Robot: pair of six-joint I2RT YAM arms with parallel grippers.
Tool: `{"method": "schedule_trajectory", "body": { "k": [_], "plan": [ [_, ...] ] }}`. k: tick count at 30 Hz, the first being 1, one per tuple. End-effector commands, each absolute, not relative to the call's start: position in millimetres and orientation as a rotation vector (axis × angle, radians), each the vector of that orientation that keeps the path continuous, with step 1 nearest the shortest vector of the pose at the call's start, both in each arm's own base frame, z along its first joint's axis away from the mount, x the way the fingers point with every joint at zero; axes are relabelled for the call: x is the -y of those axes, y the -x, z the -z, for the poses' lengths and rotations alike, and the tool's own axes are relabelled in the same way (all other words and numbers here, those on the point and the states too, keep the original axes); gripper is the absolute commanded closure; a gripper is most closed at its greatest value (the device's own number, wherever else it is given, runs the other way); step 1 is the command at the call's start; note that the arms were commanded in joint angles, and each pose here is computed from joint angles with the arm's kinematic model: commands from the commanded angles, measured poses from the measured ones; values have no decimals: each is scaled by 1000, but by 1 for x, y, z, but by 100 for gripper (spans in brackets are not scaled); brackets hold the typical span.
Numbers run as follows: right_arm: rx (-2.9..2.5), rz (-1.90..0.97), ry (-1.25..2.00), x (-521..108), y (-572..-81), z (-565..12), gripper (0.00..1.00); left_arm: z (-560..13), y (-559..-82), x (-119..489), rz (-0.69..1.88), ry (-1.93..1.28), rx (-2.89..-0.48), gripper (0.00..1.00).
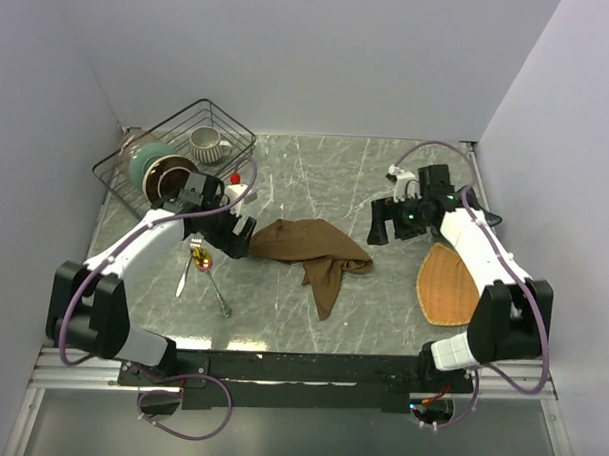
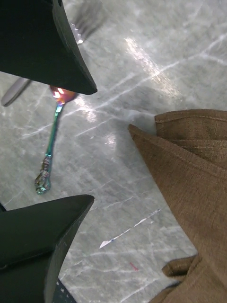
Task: Fold the napkin into a case and place the utensils inside
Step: Pick up the crumpled napkin from the center of the board.
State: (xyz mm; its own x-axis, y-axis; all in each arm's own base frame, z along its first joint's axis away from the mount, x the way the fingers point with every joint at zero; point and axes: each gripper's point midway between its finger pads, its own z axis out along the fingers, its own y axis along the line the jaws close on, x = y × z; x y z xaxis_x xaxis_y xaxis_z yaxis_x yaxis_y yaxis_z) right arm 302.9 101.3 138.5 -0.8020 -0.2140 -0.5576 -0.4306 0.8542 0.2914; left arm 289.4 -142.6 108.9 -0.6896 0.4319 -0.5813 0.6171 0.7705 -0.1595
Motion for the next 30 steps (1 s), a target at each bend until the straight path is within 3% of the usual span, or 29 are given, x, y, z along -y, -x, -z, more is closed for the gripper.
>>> {"method": "schedule_trajectory", "body": {
  "k": [1, 11, 14, 18, 23, 26, 27, 29, 30],
  "plan": [
    [-2465, -639, 544, -132, -317, -140, 0, -95, -298, 158, 555, -863, -2410, 10],
    [-2554, -680, 557, -155, -337, -95, 0, -62, -308, 166, 598, -906, -2434, 21],
    [-2570, -706, 547, -159, -342, -90, 0, -54, -312, 167, 600, -925, -2441, 28],
    [-2607, -725, 531, -162, -345, -78, 1, -46, -316, 172, 629, -954, -2447, 46],
    [-2685, -814, 496, -171, -347, -61, 24, -48, -328, 182, 675, -952, -2442, 68],
    [-2684, -852, 494, -176, -350, -63, 43, -59, -332, 186, 689, -961, -2417, 82],
    [-2676, -862, 495, -177, -351, -66, 56, -61, -332, 187, 695, -968, -2409, 91],
    [-2649, -875, 504, -179, -355, -76, 73, -69, -332, 189, 707, -979, -2395, 99],
    [-2650, -902, 506, -180, -353, -80, 94, -72, -332, 189, 709, -981, -2389, 99]
  ]
}}
